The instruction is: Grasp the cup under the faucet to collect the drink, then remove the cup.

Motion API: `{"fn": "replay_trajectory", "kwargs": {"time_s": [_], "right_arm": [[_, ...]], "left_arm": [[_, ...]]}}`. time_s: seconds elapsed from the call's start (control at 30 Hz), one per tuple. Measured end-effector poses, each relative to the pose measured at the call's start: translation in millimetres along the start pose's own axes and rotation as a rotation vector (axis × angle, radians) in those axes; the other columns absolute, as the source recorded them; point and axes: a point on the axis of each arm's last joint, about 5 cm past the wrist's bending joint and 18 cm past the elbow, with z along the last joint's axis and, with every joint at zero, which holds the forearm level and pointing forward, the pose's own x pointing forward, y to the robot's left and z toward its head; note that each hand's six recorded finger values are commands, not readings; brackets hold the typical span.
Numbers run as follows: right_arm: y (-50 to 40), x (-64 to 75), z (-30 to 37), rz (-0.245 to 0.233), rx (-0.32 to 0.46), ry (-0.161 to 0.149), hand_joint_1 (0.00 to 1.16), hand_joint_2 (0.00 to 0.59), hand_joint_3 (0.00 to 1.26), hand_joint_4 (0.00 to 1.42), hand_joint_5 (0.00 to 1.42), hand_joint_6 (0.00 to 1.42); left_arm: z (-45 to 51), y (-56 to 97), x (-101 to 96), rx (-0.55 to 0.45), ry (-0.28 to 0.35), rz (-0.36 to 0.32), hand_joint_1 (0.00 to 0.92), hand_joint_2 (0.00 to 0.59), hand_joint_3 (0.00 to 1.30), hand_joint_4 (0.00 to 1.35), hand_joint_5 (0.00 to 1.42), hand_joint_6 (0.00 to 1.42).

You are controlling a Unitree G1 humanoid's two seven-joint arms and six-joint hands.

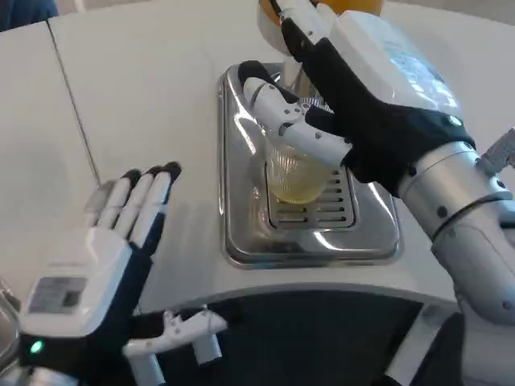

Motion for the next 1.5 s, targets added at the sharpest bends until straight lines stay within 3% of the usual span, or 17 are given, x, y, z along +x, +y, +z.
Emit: {"fn": "replay_trajectory", "kwargs": {"time_s": [0.17, 0.9, 1.13, 1.37, 1.5], "right_arm": [[0.8, -0.9, 1.7, -0.003, 0.009, 0.003, 0.0, 0.525, 0.0, 0.0, 0.0, 0.0], [-1.3, -2.7, -0.3, -0.006, 0.004, 0.013, 0.0, 0.526, 0.0, 0.0, 0.0, 0.0], [-0.8, -5.1, -1.3, -0.012, 0.025, 0.019, 0.0, 0.527, 0.0, 0.0, 0.0, 0.0], [4.0, -13.1, -7.1, -0.083, 0.146, 0.051, 0.07, 0.533, 0.0, 0.0, 0.0, 0.0], [14.6, -26.1, -10.4, -0.183, 0.242, 0.068, 0.09, 0.533, 0.0, 0.0, 0.0, 0.0]], "left_arm": [[6.8, -3.8, 11.5, -0.027, -0.031, 0.011, 0.069, 0.055, 0.0, 0.0, 0.0, 0.03], [11.6, -18.5, 54.0, -0.043, -0.077, -0.018, 0.071, 0.048, 0.0, 0.0, 0.01, 0.03], [14.2, -25.2, 62.5, -0.059, -0.06, -0.031, 0.071, 0.048, 0.0, 0.0, 0.01, 0.03], [13.4, -27.5, 64.8, -0.059, -0.049, -0.04, 0.071, 0.052, 0.0, 0.0, 0.01, 0.03], [13.6, -28.2, 64.9, -0.059, -0.048, -0.043, 0.071, 0.052, 0.0, 0.0, 0.01, 0.03]]}}
